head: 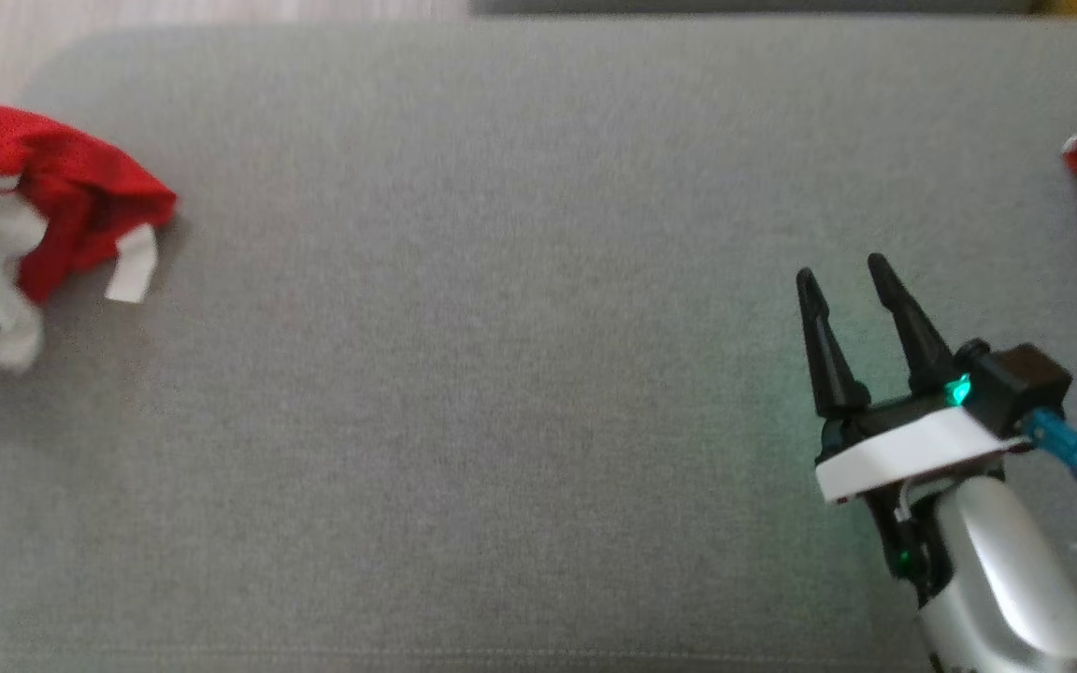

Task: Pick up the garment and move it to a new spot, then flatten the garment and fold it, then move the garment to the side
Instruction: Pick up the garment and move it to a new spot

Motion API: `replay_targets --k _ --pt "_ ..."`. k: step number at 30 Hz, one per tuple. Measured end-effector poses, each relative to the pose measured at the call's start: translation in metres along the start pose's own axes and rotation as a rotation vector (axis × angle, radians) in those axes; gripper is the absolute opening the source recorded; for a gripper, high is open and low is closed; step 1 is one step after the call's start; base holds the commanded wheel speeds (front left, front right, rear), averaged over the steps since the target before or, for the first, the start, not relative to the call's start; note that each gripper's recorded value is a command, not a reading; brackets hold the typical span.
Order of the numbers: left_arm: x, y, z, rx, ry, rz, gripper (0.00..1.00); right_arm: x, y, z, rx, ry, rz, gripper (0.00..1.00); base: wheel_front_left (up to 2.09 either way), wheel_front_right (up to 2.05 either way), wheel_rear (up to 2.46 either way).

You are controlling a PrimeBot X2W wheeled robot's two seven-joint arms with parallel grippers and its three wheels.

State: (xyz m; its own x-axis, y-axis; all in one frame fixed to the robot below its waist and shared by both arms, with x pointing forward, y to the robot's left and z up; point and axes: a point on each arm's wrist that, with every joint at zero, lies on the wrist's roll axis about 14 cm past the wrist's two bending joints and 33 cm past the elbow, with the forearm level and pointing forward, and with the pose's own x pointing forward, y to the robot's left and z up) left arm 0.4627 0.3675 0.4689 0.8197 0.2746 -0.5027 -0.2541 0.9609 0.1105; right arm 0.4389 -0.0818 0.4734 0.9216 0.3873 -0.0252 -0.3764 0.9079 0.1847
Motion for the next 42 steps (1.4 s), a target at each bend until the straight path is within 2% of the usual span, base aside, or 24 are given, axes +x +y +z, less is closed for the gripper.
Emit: replay_targets --k 5,9,12,18,19,23,26,28,31,34,35,36,37,41,42 --pt "-0.028 -0.026 0.07 0.119 -0.191 -0.08 0.0 -0.023 0.008 0.011 0.007 -0.028 -0.016 1.0 0.0 0.0 0.0" --pt "-0.059 -0.063 0.128 0.192 -0.361 -0.162 0.0 -0.041 0.006 0.021 -0.005 -0.058 -0.041 1.0 0.0 0.0 0.0" --pt "-0.084 -0.104 0.163 0.231 -0.473 -0.253 0.0 -0.051 0.0 0.034 -0.011 -0.096 -0.07 1.0 0.0 0.0 0.0" --pt "-0.153 -0.205 0.219 0.26 -0.691 -0.512 0.0 -0.075 -0.023 0.053 -0.023 -0.155 -0.156 1.0 0.0 0.0 0.0" --pt "-0.153 -0.205 0.219 0.26 -0.691 -0.512 0.0 -0.075 -0.023 0.053 -0.023 -0.155 -0.156 1.0 0.0 0.0 0.0" --pt "-0.202 -0.257 0.244 0.237 -0.81 -0.664 0.0 -0.091 -0.039 0.061 -0.028 -0.18 -0.216 1.0 0.0 0.0 0.0" --pt "-0.216 -0.291 0.23 0.241 -0.803 -0.768 0.0 -0.102 -0.049 0.058 -0.025 -0.171 -0.253 1.0 0.0 0.0 0.0" --pt "-0.209 -0.314 0.196 0.263 -0.735 -0.829 0.0 -0.108 -0.054 0.053 -0.02 -0.155 -0.275 1.0 0.0 0.0 0.0" --pt "-0.183 -0.343 0.11 0.286 -0.527 -0.914 0.0 -0.114 -0.06 0.049 -0.016 -0.142 -0.299 1.0 0.0 0.0 0.0" --pt "-0.152 -0.346 0.01 0.323 -0.286 -0.927 0.0 -0.117 -0.064 0.044 -0.013 -0.127 -0.314 1.0 0.0 0.0 0.0" --pt "-0.145 -0.342 -0.013 0.319 -0.241 -0.921 0.24 -0.117 -0.065 0.043 -0.012 -0.122 -0.318 1.0 0.0 0.0 0.0" --pt "-0.139 -0.339 -0.031 0.312 -0.206 -0.914 0.72 -0.118 -0.066 0.041 -0.01 -0.117 -0.322 1.0 0.0 0.0 0.0" --pt "-0.134 -0.336 -0.041 0.301 -0.191 -0.905 1.0 -0.118 -0.067 0.039 -0.009 -0.109 -0.325 1.0 0.0 0.0 0.0" --pt "-0.131 -0.336 -0.037 0.239 -0.262 -0.886 1.0 -0.115 -0.065 0.035 -0.01 -0.091 -0.314 1.0 0.0 0.0 0.0" --pt "-0.134 -0.337 -0.031 0.196 -0.3 -0.884 1.0 -0.111 -0.062 0.034 -0.01 -0.085 -0.298 1.0 0.0 0.0 0.0"
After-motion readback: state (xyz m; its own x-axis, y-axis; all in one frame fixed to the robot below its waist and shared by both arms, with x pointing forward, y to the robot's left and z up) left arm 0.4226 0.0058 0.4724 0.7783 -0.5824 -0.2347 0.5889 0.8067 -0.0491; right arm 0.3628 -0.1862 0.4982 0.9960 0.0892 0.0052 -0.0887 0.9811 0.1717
